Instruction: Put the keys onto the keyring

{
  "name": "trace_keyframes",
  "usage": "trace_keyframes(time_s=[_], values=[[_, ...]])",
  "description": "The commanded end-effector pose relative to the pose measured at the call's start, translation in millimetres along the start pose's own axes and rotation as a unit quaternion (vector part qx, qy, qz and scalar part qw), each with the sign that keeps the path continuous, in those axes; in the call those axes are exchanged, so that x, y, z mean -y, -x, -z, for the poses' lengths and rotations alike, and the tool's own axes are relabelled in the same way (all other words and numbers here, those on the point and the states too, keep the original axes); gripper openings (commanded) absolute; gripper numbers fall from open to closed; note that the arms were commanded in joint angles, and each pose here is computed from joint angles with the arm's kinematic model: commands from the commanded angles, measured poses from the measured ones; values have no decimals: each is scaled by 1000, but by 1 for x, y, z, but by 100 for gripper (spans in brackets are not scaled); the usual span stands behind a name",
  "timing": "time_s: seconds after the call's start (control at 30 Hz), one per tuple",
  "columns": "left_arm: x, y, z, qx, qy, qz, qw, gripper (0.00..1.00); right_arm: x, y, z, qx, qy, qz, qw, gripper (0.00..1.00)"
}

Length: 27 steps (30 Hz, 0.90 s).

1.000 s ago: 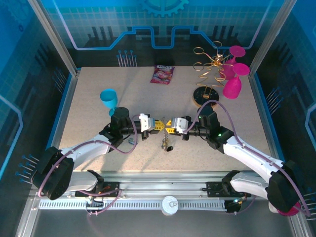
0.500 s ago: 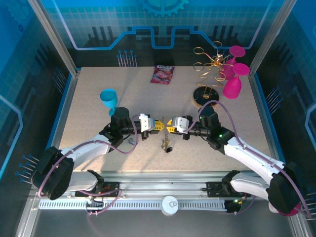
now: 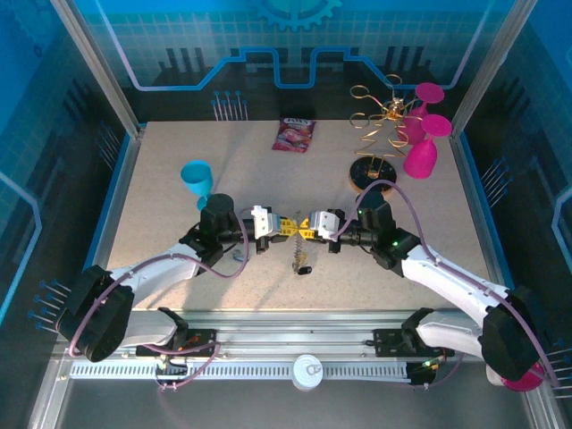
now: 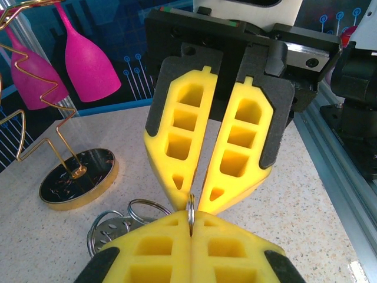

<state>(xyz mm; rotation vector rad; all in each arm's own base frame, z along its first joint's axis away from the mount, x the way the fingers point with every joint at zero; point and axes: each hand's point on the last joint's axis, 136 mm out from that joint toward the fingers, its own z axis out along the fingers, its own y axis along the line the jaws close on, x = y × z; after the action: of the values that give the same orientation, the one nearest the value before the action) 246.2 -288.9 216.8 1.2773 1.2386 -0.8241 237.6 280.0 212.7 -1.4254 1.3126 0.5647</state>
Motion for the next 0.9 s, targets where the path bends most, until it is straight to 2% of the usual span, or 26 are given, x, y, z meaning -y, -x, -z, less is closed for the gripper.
trace_keyframes(time_s=[0.0,0.1,0.17,0.27,0.33,0.47,0.67,0.8,0.87], values=[[3,20,1,27,-17,-29,999,0,7,25,-3,40,-3,15,999,11],[3,20,1,28,-17,-28,999,0,9,27,-4,44,-2,13,999,0],[1,17,1,22,-11,-26,999,0,8,27,-4,42,-1,14,999,0],[-5,11,3,0,11,-23,1000,8,5,22,-2,18,7,24,1000,0],[-7,5,5,-26,18,-21,999,12,0,15,-1,-12,20,34,999,0],[-7,-5,8,-75,15,-23,997,13,-11,7,1,-67,56,59,994,0],[-8,-9,11,-110,9,-24,994,9,-20,16,-1,-109,102,87,985,0],[-8,-4,11,-106,8,-23,994,0,-19,34,-4,-91,104,83,987,0],[-8,0,11,-94,10,-25,995,0,-9,43,-2,-59,75,60,994,0]])
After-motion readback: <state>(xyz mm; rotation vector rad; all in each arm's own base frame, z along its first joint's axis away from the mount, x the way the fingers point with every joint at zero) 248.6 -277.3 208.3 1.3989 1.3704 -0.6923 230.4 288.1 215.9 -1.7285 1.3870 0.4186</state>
